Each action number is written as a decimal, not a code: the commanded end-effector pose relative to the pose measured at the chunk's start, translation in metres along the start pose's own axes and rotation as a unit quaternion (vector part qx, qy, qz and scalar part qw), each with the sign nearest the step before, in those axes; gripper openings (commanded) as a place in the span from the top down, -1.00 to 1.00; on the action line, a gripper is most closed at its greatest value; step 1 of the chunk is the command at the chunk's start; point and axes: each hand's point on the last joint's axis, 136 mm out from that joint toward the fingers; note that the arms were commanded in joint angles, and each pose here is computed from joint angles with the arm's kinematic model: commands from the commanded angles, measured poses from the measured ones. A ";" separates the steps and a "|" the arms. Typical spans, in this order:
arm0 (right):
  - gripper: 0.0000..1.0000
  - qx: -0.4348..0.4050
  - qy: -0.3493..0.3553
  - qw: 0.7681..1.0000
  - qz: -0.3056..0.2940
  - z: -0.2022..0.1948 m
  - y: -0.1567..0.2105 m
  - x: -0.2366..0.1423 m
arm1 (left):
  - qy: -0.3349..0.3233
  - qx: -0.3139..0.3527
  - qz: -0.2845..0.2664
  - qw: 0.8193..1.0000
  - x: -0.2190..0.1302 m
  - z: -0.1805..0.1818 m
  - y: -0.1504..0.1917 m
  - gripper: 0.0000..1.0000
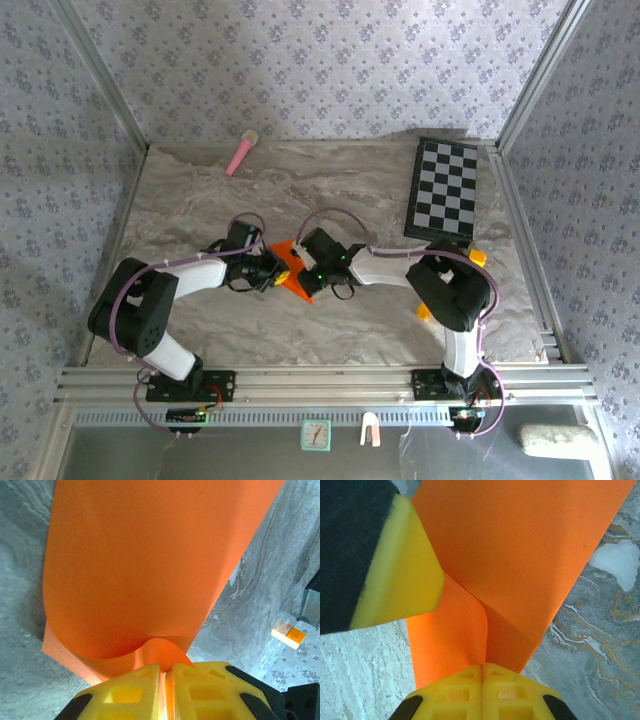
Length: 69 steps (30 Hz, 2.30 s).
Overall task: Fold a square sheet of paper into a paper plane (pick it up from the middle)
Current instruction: Third fold the triangle at the center of the table.
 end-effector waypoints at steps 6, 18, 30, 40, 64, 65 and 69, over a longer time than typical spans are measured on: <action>0.97 0.017 0.014 0.999 0.047 -0.007 0.021 0.011 | -0.028 0.006 0.001 1.000 -0.001 0.015 0.005 0.70; 0.97 0.021 0.017 0.998 0.054 -0.009 0.024 0.013 | -0.044 0.006 0.002 0.999 0.004 0.026 0.005 0.71; 0.96 0.023 0.017 0.998 0.059 -0.009 0.025 0.014 | -0.059 0.002 0.002 0.998 0.008 0.036 0.004 0.72; 0.91 0.030 -0.003 0.999 0.043 0.001 0.007 0.005 | -0.092 -0.016 0.000 0.996 0.007 0.051 0.005 0.73; 0.86 0.026 -0.101 0.994 0.044 0.046 0.002 -0.036 | -0.103 -0.031 0.000 0.994 0.010 0.057 0.005 0.77; 0.88 0.022 -0.102 0.993 0.048 0.048 0.003 -0.034 | -0.103 -0.032 0.000 0.994 0.010 0.057 0.005 0.77; 0.92 0.019 -0.099 0.993 0.060 0.048 0.007 -0.025 | -0.107 -0.035 -0.001 0.994 0.010 0.058 0.004 0.78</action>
Point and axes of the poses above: each hand's point on the last joint's axis, 136 mm out from that joint toward the fingers, its own x axis out along the fingers, its own z axis along the line the jaws close on, y = z × x, and after that the axes turned 2 degrees about x, right-handed
